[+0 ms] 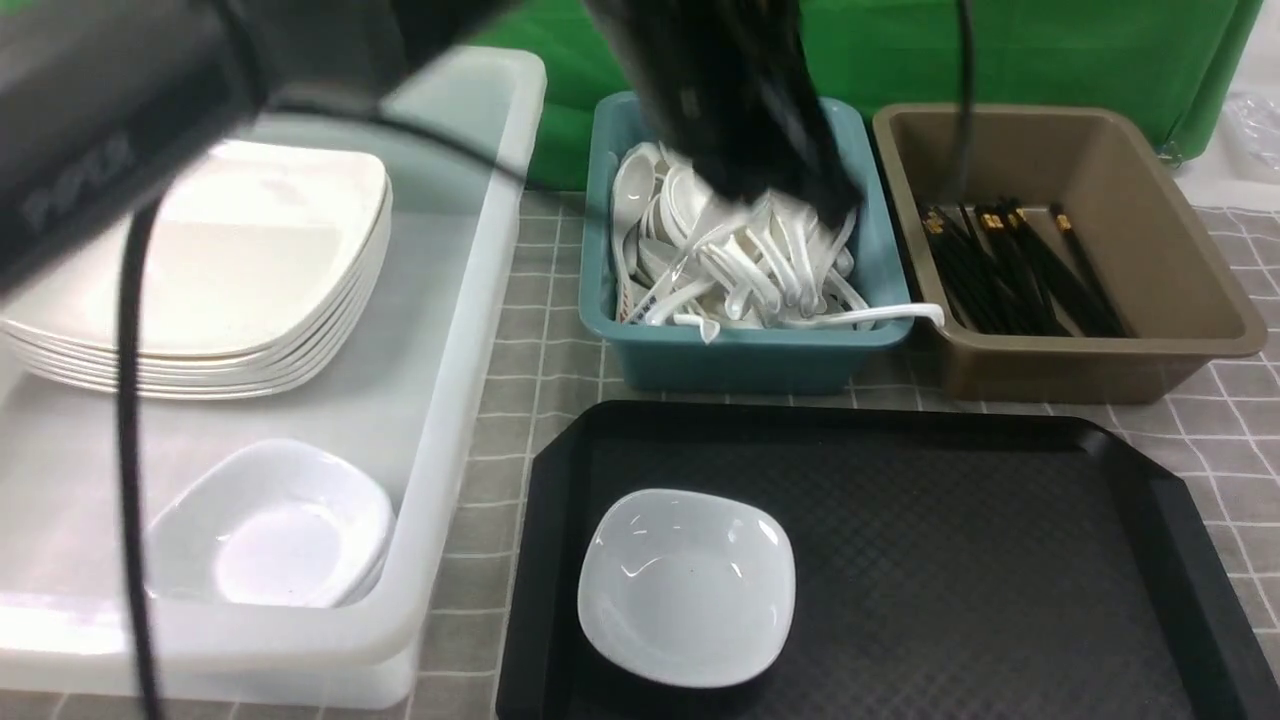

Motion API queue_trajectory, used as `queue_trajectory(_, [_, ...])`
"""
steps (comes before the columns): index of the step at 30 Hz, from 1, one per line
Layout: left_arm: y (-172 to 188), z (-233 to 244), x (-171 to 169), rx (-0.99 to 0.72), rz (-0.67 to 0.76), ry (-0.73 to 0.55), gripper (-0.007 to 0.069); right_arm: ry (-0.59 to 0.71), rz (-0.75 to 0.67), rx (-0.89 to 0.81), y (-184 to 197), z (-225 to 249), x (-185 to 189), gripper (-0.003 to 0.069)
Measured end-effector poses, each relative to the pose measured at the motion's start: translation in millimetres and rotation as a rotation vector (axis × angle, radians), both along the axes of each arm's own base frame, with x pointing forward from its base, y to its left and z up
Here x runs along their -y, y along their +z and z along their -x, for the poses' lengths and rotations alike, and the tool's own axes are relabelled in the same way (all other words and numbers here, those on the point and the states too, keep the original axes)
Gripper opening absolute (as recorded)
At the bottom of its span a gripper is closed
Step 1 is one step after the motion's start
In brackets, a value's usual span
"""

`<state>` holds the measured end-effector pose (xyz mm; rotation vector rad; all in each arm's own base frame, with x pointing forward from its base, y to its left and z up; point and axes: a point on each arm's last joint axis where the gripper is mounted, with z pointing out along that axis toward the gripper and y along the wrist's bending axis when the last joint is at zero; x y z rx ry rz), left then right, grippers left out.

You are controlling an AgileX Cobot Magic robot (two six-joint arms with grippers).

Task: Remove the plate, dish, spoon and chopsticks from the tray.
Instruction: Use the left arm to grab a small plate from the dinner plate

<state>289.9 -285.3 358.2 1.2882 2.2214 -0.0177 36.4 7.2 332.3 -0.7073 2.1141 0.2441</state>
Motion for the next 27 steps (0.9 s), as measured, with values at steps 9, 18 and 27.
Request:
queue_trajectory(9, [-112.7,81.5,8.1,-0.246,-0.319,-0.371,0.0114,0.010,0.011,0.007,0.0,0.0,0.0,0.0072])
queue_trajectory(18, [-166.9,83.0,6.1,-0.141,-0.234,-0.410,0.0503,0.010,0.011,0.006,0.0,0.0,-0.1,0.0083])
queue_trajectory(27, [-199.1,73.4,13.9,-0.078,-0.241,-0.419,0.0482,0.017,0.003,-0.003,-0.3,0.8,-0.9,0.0090])
